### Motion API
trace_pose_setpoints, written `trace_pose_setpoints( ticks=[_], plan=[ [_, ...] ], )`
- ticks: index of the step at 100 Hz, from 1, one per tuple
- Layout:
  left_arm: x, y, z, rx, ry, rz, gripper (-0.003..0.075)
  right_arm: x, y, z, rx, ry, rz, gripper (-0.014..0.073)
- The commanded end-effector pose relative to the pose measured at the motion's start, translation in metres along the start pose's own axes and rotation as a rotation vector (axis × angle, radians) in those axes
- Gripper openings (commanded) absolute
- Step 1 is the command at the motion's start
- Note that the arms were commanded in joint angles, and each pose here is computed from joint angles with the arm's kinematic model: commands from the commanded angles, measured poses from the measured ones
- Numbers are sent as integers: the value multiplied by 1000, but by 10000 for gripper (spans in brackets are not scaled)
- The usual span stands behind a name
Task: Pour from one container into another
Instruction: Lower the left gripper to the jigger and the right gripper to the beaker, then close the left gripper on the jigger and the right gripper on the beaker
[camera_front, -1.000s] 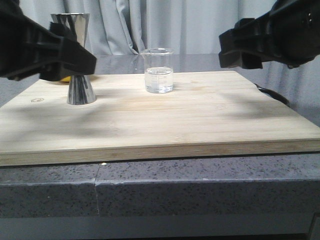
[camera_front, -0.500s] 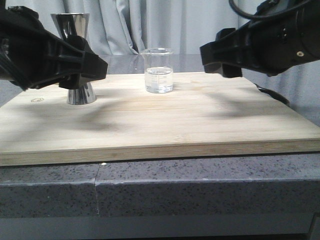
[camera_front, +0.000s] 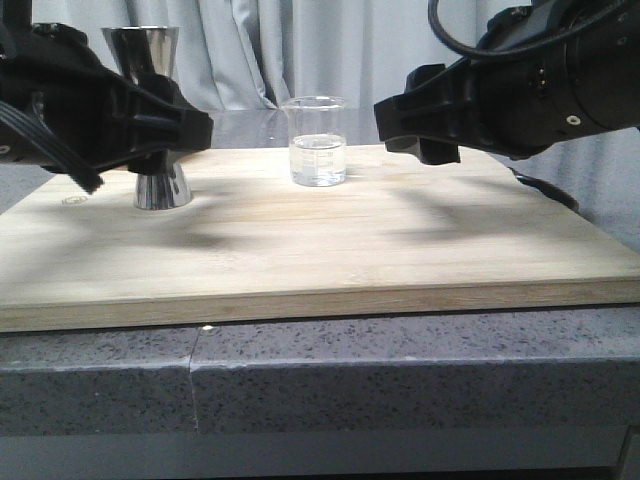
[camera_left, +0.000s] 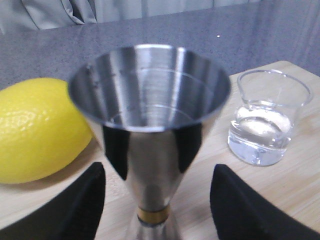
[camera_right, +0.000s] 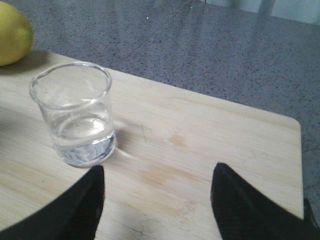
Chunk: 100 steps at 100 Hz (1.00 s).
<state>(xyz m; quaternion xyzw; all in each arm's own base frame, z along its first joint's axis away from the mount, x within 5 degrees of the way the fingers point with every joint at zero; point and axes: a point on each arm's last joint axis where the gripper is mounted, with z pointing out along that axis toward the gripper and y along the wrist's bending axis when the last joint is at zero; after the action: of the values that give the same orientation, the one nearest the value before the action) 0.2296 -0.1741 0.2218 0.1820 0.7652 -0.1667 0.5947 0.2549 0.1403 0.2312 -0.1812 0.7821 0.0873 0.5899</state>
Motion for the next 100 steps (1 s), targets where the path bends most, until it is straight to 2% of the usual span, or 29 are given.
trace_pose_setpoints(
  ticks=[1, 37, 69, 81, 100],
  plan=[
    [-23, -1, -3, -7, -139, -21, 357, -25, -3, -4, 27, -137, 2, 419],
    [-23, -1, -3, -7, -139, -21, 183, -24, -1, -4, 19, -132, 0, 419],
    [-23, -1, -3, -8, -143, -21, 48, -25, 24, -8, -66, -143, -13, 419],
    [-23, -1, -3, -8, -143, -21, -12, -28, 26, -9, -67, -171, 4, 419],
    [-24, -1, -4, -7, -148, -28, -19, -31, 26, -9, -59, -207, 5, 419]
  ],
)
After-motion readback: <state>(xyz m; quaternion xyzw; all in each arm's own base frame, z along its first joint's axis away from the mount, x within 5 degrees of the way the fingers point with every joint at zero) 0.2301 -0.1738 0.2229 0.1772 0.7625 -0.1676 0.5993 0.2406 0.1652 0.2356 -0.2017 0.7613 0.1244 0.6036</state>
